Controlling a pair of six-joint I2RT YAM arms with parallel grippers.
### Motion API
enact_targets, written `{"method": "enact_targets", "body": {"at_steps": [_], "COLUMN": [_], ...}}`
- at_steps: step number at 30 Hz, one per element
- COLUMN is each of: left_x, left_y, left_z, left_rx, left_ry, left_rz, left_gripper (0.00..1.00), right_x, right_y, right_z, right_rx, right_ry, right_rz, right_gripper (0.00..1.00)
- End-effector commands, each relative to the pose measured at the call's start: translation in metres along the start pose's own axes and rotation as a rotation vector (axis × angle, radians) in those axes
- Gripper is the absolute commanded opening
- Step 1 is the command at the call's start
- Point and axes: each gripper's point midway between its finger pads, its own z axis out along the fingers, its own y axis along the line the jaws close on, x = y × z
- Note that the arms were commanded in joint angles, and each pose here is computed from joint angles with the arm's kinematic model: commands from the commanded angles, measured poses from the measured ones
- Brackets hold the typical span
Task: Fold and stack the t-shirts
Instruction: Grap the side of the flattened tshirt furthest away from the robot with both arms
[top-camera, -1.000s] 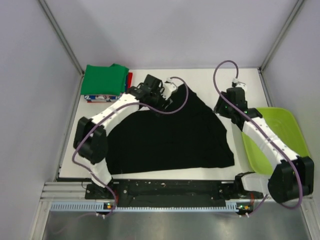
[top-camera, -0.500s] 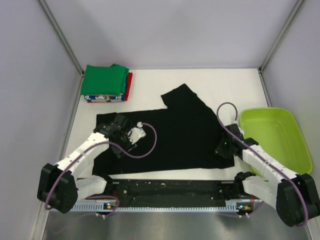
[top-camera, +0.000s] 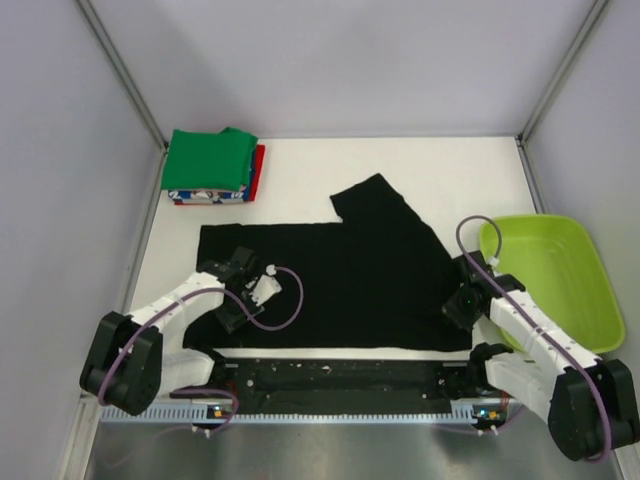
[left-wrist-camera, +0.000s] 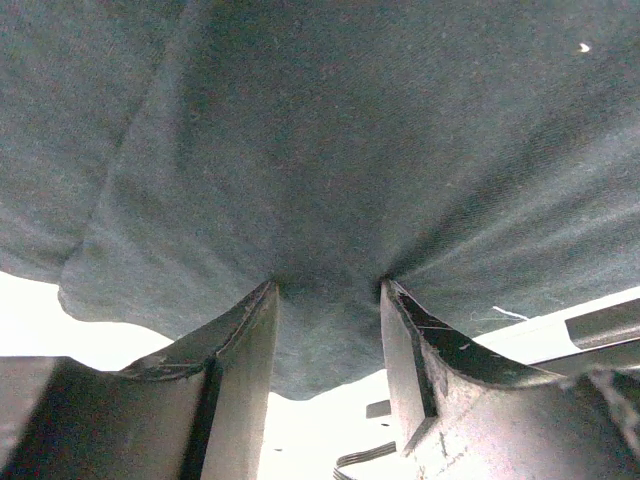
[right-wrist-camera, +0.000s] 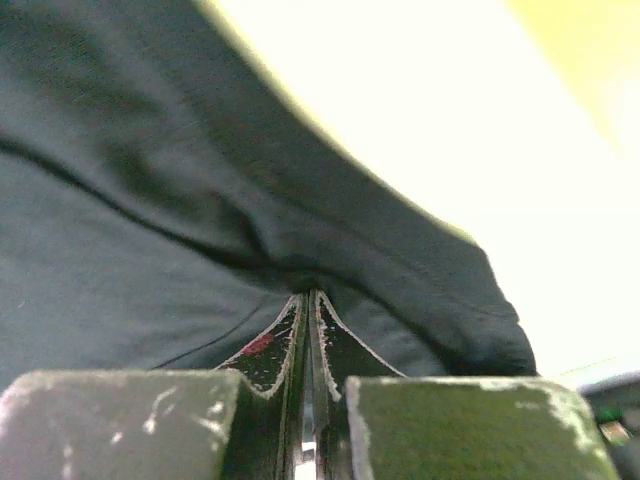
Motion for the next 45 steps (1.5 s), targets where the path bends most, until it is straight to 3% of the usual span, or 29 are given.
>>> {"method": "enact_targets", "body": {"at_steps": [1,4,8,14,16,17,18,19,23,27,29,33,34,39,45], "left_x": [0.016,0.009,-0.014,-0.047,-0.061,-0.064,-0.071,-0.073,-0.082,-0.095,-0.101,-0.105,-0.106,-0.116,-0.118], "left_y": [0.012,0.010,0.014,0.053,0.090,0.106,0.119,0.134,0.196,0.236,0.247,0.265,0.268,0.273,0.282], "left_z": [0.004,-0.013,-0.047,-0.118,-0.132,-0.133,-0.133,-0.131,-0.116,-0.098,-0.084,-0.060,-0.054,-0.024,0.005], "left_rx": [-0.070,-0.050,-0.053,-0.165,-0.200,-0.202,-0.170,-0.144,-0.044,-0.047,-0.052,-0.039,-0.025,0.060,0.071], "left_ry": [0.067,0.017,-0.134,-0.364,-0.405,-0.415,-0.438,-0.449,-0.508,-0.569,-0.573,-0.563,-0.561,-0.527,-0.477], "left_rz": [-0.006,-0.016,-0.031,-0.125,-0.226,-0.285,-0.337,-0.403,-0.676,-0.793,-0.822,-0.877,-0.882,-0.892,-0.886], "left_gripper": [0.50,0.52,0.58,0.81,0.83,0.83,0.81,0.78,0.68,0.66,0.66,0.66,0.66,0.66,0.66], "right_x": [0.018,0.026,0.007,-0.049,-0.083,-0.094,-0.102,-0.115,-0.156,-0.176,-0.185,-0.207,-0.210,-0.236,-0.240], "right_y": [-0.053,-0.058,-0.035,0.053,0.109,0.130,0.146,0.162,0.219,0.284,0.308,0.333,0.336,0.366,0.367], "right_z": [-0.018,-0.029,-0.045,-0.124,-0.165,-0.177,-0.182,-0.189,-0.191,-0.154,-0.105,-0.038,-0.020,0.038,0.094], "right_rx": [0.214,0.245,0.149,-0.186,-0.382,-0.453,-0.495,-0.522,-0.490,-0.513,-0.469,-0.345,-0.316,-0.244,-0.208], "right_ry": [0.091,0.135,0.086,-0.201,-0.347,-0.405,-0.454,-0.522,-0.620,-0.507,-0.424,-0.386,-0.371,-0.412,-0.371], "right_rz": [0.113,0.131,0.013,-0.228,-0.324,-0.384,-0.438,-0.508,-0.619,-0.711,-0.733,-0.757,-0.764,-0.759,-0.702], "right_gripper": [0.00,0.00,0.00,0.00,0.28,0.47,0.67,0.97,0.99,0.99,0.97,0.96,0.90,0.81,0.75]}}
